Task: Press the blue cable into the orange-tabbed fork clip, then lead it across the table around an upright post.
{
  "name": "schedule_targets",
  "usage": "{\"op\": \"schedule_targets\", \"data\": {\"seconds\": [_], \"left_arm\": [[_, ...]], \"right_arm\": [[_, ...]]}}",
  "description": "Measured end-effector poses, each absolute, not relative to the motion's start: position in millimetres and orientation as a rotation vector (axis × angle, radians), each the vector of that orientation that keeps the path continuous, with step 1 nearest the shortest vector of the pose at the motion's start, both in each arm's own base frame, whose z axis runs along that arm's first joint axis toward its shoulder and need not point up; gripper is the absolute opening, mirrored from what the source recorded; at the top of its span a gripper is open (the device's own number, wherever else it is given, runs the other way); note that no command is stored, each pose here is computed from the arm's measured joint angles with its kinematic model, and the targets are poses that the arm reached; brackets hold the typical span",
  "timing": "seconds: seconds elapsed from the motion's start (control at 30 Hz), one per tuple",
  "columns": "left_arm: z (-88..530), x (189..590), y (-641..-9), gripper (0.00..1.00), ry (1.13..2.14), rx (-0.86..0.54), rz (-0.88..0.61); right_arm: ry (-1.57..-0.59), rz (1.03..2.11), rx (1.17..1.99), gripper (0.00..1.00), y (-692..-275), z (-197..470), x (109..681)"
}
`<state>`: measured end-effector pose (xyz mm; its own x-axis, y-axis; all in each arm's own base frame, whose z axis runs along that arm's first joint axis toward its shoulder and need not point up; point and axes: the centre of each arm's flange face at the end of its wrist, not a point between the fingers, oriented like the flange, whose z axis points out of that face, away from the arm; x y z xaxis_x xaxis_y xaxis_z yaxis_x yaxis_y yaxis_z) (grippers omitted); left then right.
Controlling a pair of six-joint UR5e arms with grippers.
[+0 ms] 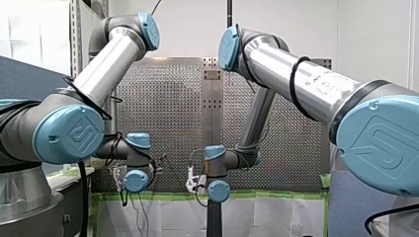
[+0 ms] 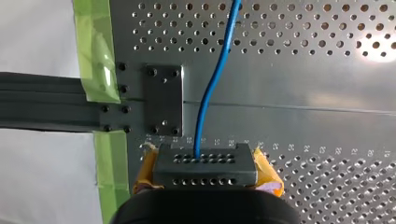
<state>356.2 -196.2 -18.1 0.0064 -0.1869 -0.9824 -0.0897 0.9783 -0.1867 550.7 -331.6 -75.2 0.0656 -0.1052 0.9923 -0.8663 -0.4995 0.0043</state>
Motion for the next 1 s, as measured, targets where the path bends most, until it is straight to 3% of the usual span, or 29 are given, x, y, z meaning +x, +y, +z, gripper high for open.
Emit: {"op": "schedule_targets", "data": {"seconds": [0.5,1.0], "left_arm": [[-60.7,381.2,-158.2,0.00,1.622,-0.270,-0.061],[-61.7,404.8,-128.9,0.00,1.605,-0.333,-0.032]], "right_arm": [[-0.971,1.515,1.670,0.00,-362.1,-48.8,582.3],[-0.989,1.500,1.666,0.00,-384.3,-38.8,584.4]]}}
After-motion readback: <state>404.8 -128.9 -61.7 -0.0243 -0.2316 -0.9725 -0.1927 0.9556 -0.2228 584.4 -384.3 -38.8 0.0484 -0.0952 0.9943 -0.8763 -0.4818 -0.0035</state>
